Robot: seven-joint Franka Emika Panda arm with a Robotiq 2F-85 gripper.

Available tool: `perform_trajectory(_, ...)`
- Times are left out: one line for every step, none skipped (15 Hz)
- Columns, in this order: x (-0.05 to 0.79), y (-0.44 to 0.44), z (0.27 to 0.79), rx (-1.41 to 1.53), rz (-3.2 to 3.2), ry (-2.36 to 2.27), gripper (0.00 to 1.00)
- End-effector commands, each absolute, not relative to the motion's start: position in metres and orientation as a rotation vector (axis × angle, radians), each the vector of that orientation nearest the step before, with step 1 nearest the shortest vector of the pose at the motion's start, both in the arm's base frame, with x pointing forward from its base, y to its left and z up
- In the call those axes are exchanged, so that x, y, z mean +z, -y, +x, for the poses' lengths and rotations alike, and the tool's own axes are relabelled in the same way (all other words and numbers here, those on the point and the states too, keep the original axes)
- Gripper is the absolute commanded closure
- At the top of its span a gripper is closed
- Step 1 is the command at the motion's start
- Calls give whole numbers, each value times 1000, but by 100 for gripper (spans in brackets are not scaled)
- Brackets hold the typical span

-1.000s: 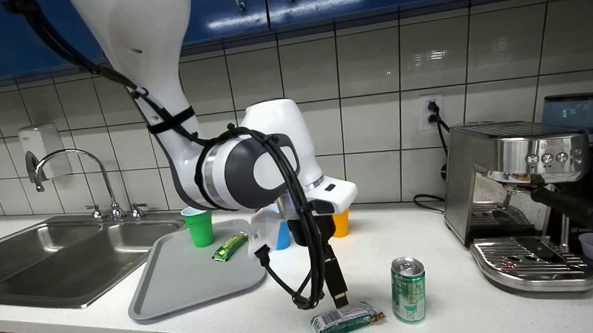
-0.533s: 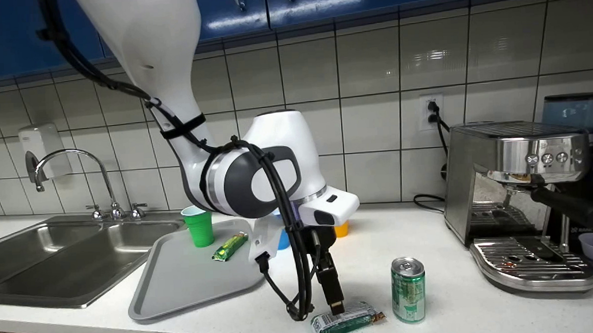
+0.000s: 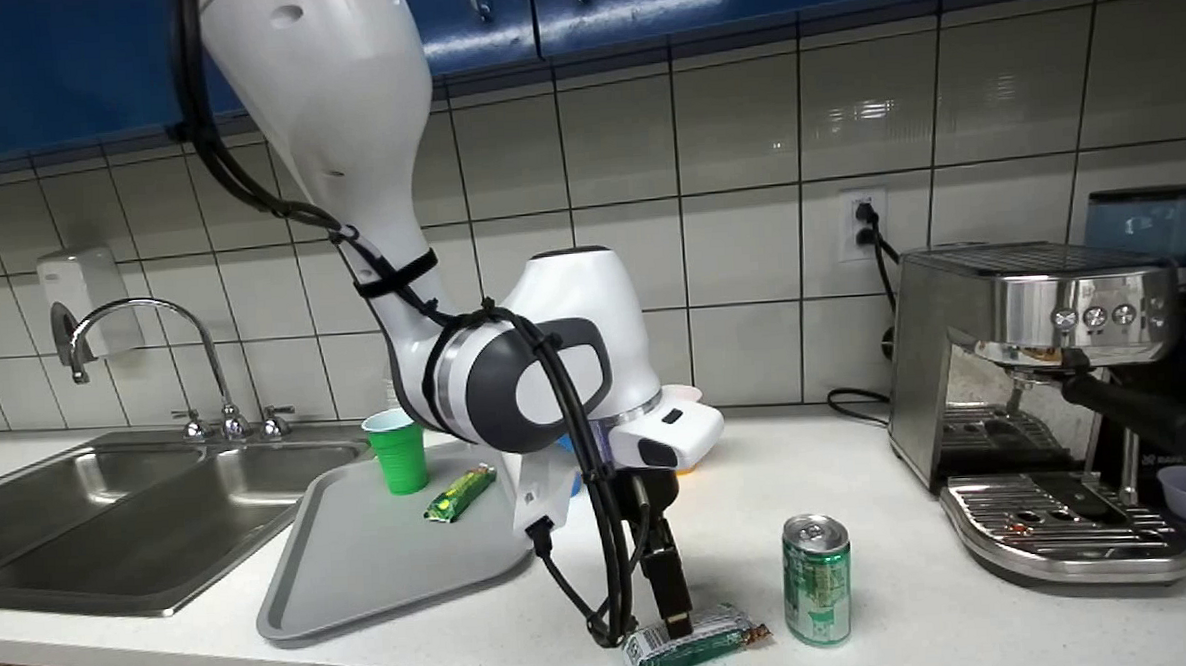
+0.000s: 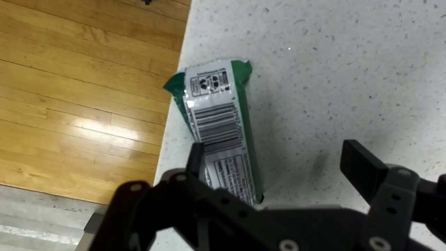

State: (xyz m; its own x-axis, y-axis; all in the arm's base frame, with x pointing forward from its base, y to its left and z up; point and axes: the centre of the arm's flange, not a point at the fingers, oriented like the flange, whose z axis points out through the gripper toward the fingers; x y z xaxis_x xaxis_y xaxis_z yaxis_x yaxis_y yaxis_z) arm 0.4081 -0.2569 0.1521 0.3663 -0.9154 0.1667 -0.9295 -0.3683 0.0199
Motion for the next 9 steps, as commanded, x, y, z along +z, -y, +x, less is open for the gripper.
perform_trajectory(143, 270, 410, 178, 2518, 1697, 0)
perform_trajectory(142, 271, 409, 176, 2516, 1700, 0)
perform_trajectory(141, 272, 408, 172, 2514, 1702, 0)
perform_trajectory(139, 274, 407, 167, 2513, 1704, 0)
perform_trajectory(138, 274, 407, 165, 2511, 1707, 0)
perform_trajectory(138, 276, 407, 164, 2510, 1708, 0)
perform_trajectory(137, 276, 407, 162, 2508, 1710, 0)
perform_trajectory(136, 277, 406, 160, 2507, 1711, 0)
perform_trajectory(136, 277, 406, 157, 2506, 1711, 0)
